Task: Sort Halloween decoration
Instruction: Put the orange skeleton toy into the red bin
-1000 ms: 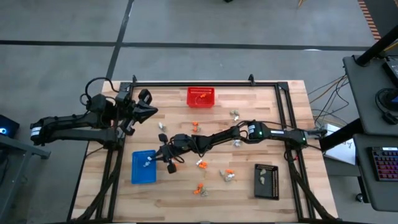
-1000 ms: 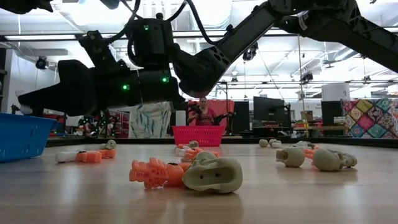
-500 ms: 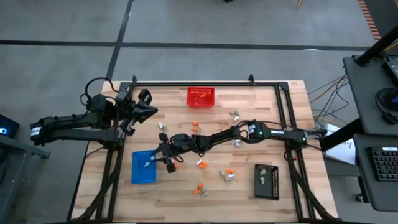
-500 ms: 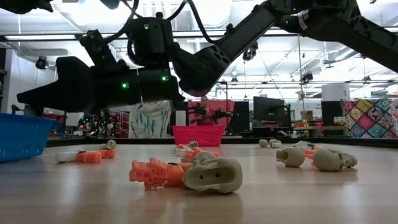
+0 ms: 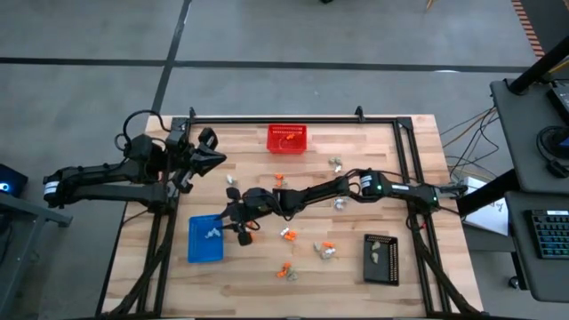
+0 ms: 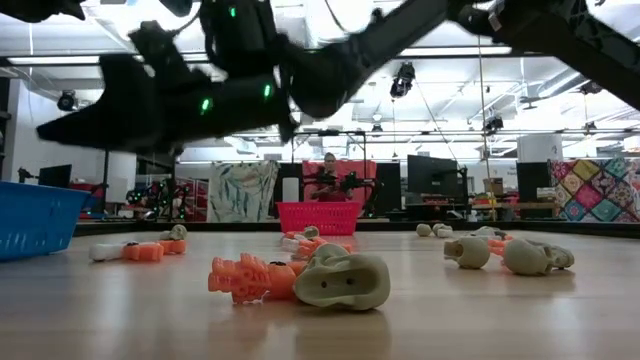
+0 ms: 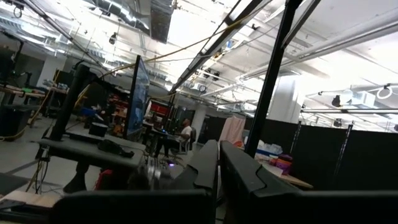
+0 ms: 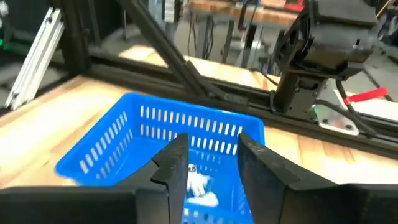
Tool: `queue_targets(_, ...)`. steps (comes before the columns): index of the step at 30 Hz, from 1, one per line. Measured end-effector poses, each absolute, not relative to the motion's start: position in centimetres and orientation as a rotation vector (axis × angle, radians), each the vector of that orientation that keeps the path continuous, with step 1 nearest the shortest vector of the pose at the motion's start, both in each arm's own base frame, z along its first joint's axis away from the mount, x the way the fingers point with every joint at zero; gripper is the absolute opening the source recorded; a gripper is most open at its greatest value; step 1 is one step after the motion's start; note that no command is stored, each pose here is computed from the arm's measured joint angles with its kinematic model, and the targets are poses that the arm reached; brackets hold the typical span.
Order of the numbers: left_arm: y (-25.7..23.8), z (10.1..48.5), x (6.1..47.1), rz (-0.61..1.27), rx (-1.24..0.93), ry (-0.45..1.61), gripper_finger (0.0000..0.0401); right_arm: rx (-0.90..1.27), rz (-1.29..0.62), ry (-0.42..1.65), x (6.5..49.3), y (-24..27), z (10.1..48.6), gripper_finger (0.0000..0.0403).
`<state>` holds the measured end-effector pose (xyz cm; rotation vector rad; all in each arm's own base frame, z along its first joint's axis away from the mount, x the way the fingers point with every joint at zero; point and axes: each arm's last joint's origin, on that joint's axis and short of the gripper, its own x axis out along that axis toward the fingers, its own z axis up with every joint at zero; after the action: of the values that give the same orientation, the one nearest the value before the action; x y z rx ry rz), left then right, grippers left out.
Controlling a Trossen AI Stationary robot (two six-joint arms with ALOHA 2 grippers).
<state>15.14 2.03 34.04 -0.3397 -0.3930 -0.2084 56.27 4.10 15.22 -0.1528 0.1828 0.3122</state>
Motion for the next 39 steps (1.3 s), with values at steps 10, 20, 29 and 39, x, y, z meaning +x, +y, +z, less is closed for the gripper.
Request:
queue_targets(10, 2.1, 33.2, 15.5, -0.182, -0.367, -0.304, 0.0, -0.202, 0.371, 0.576, 51.9, 4.1, 21.7, 0.0106)
queue_targets(20, 2.2, 32.1, 16.0, -0.155, -0.396, -0.195, 0.0, -0.139, 0.404, 1.003, 46.9, 3.8, 23.0, 0.0099)
queue_targets(29, 2.6, 29.6, 17.4, -0.069, -0.453, 0.014, 0.0, -0.061, 0.402, 1.348, 43.6, 4.2, 22.3, 0.01)
queue_targets(39, 2.9, 27.5, 19.0, -0.033, -0.486, 0.159, 0.0, -0.011, 0.38, 1.545, 41.0, 4.7, 23.1, 0.0099)
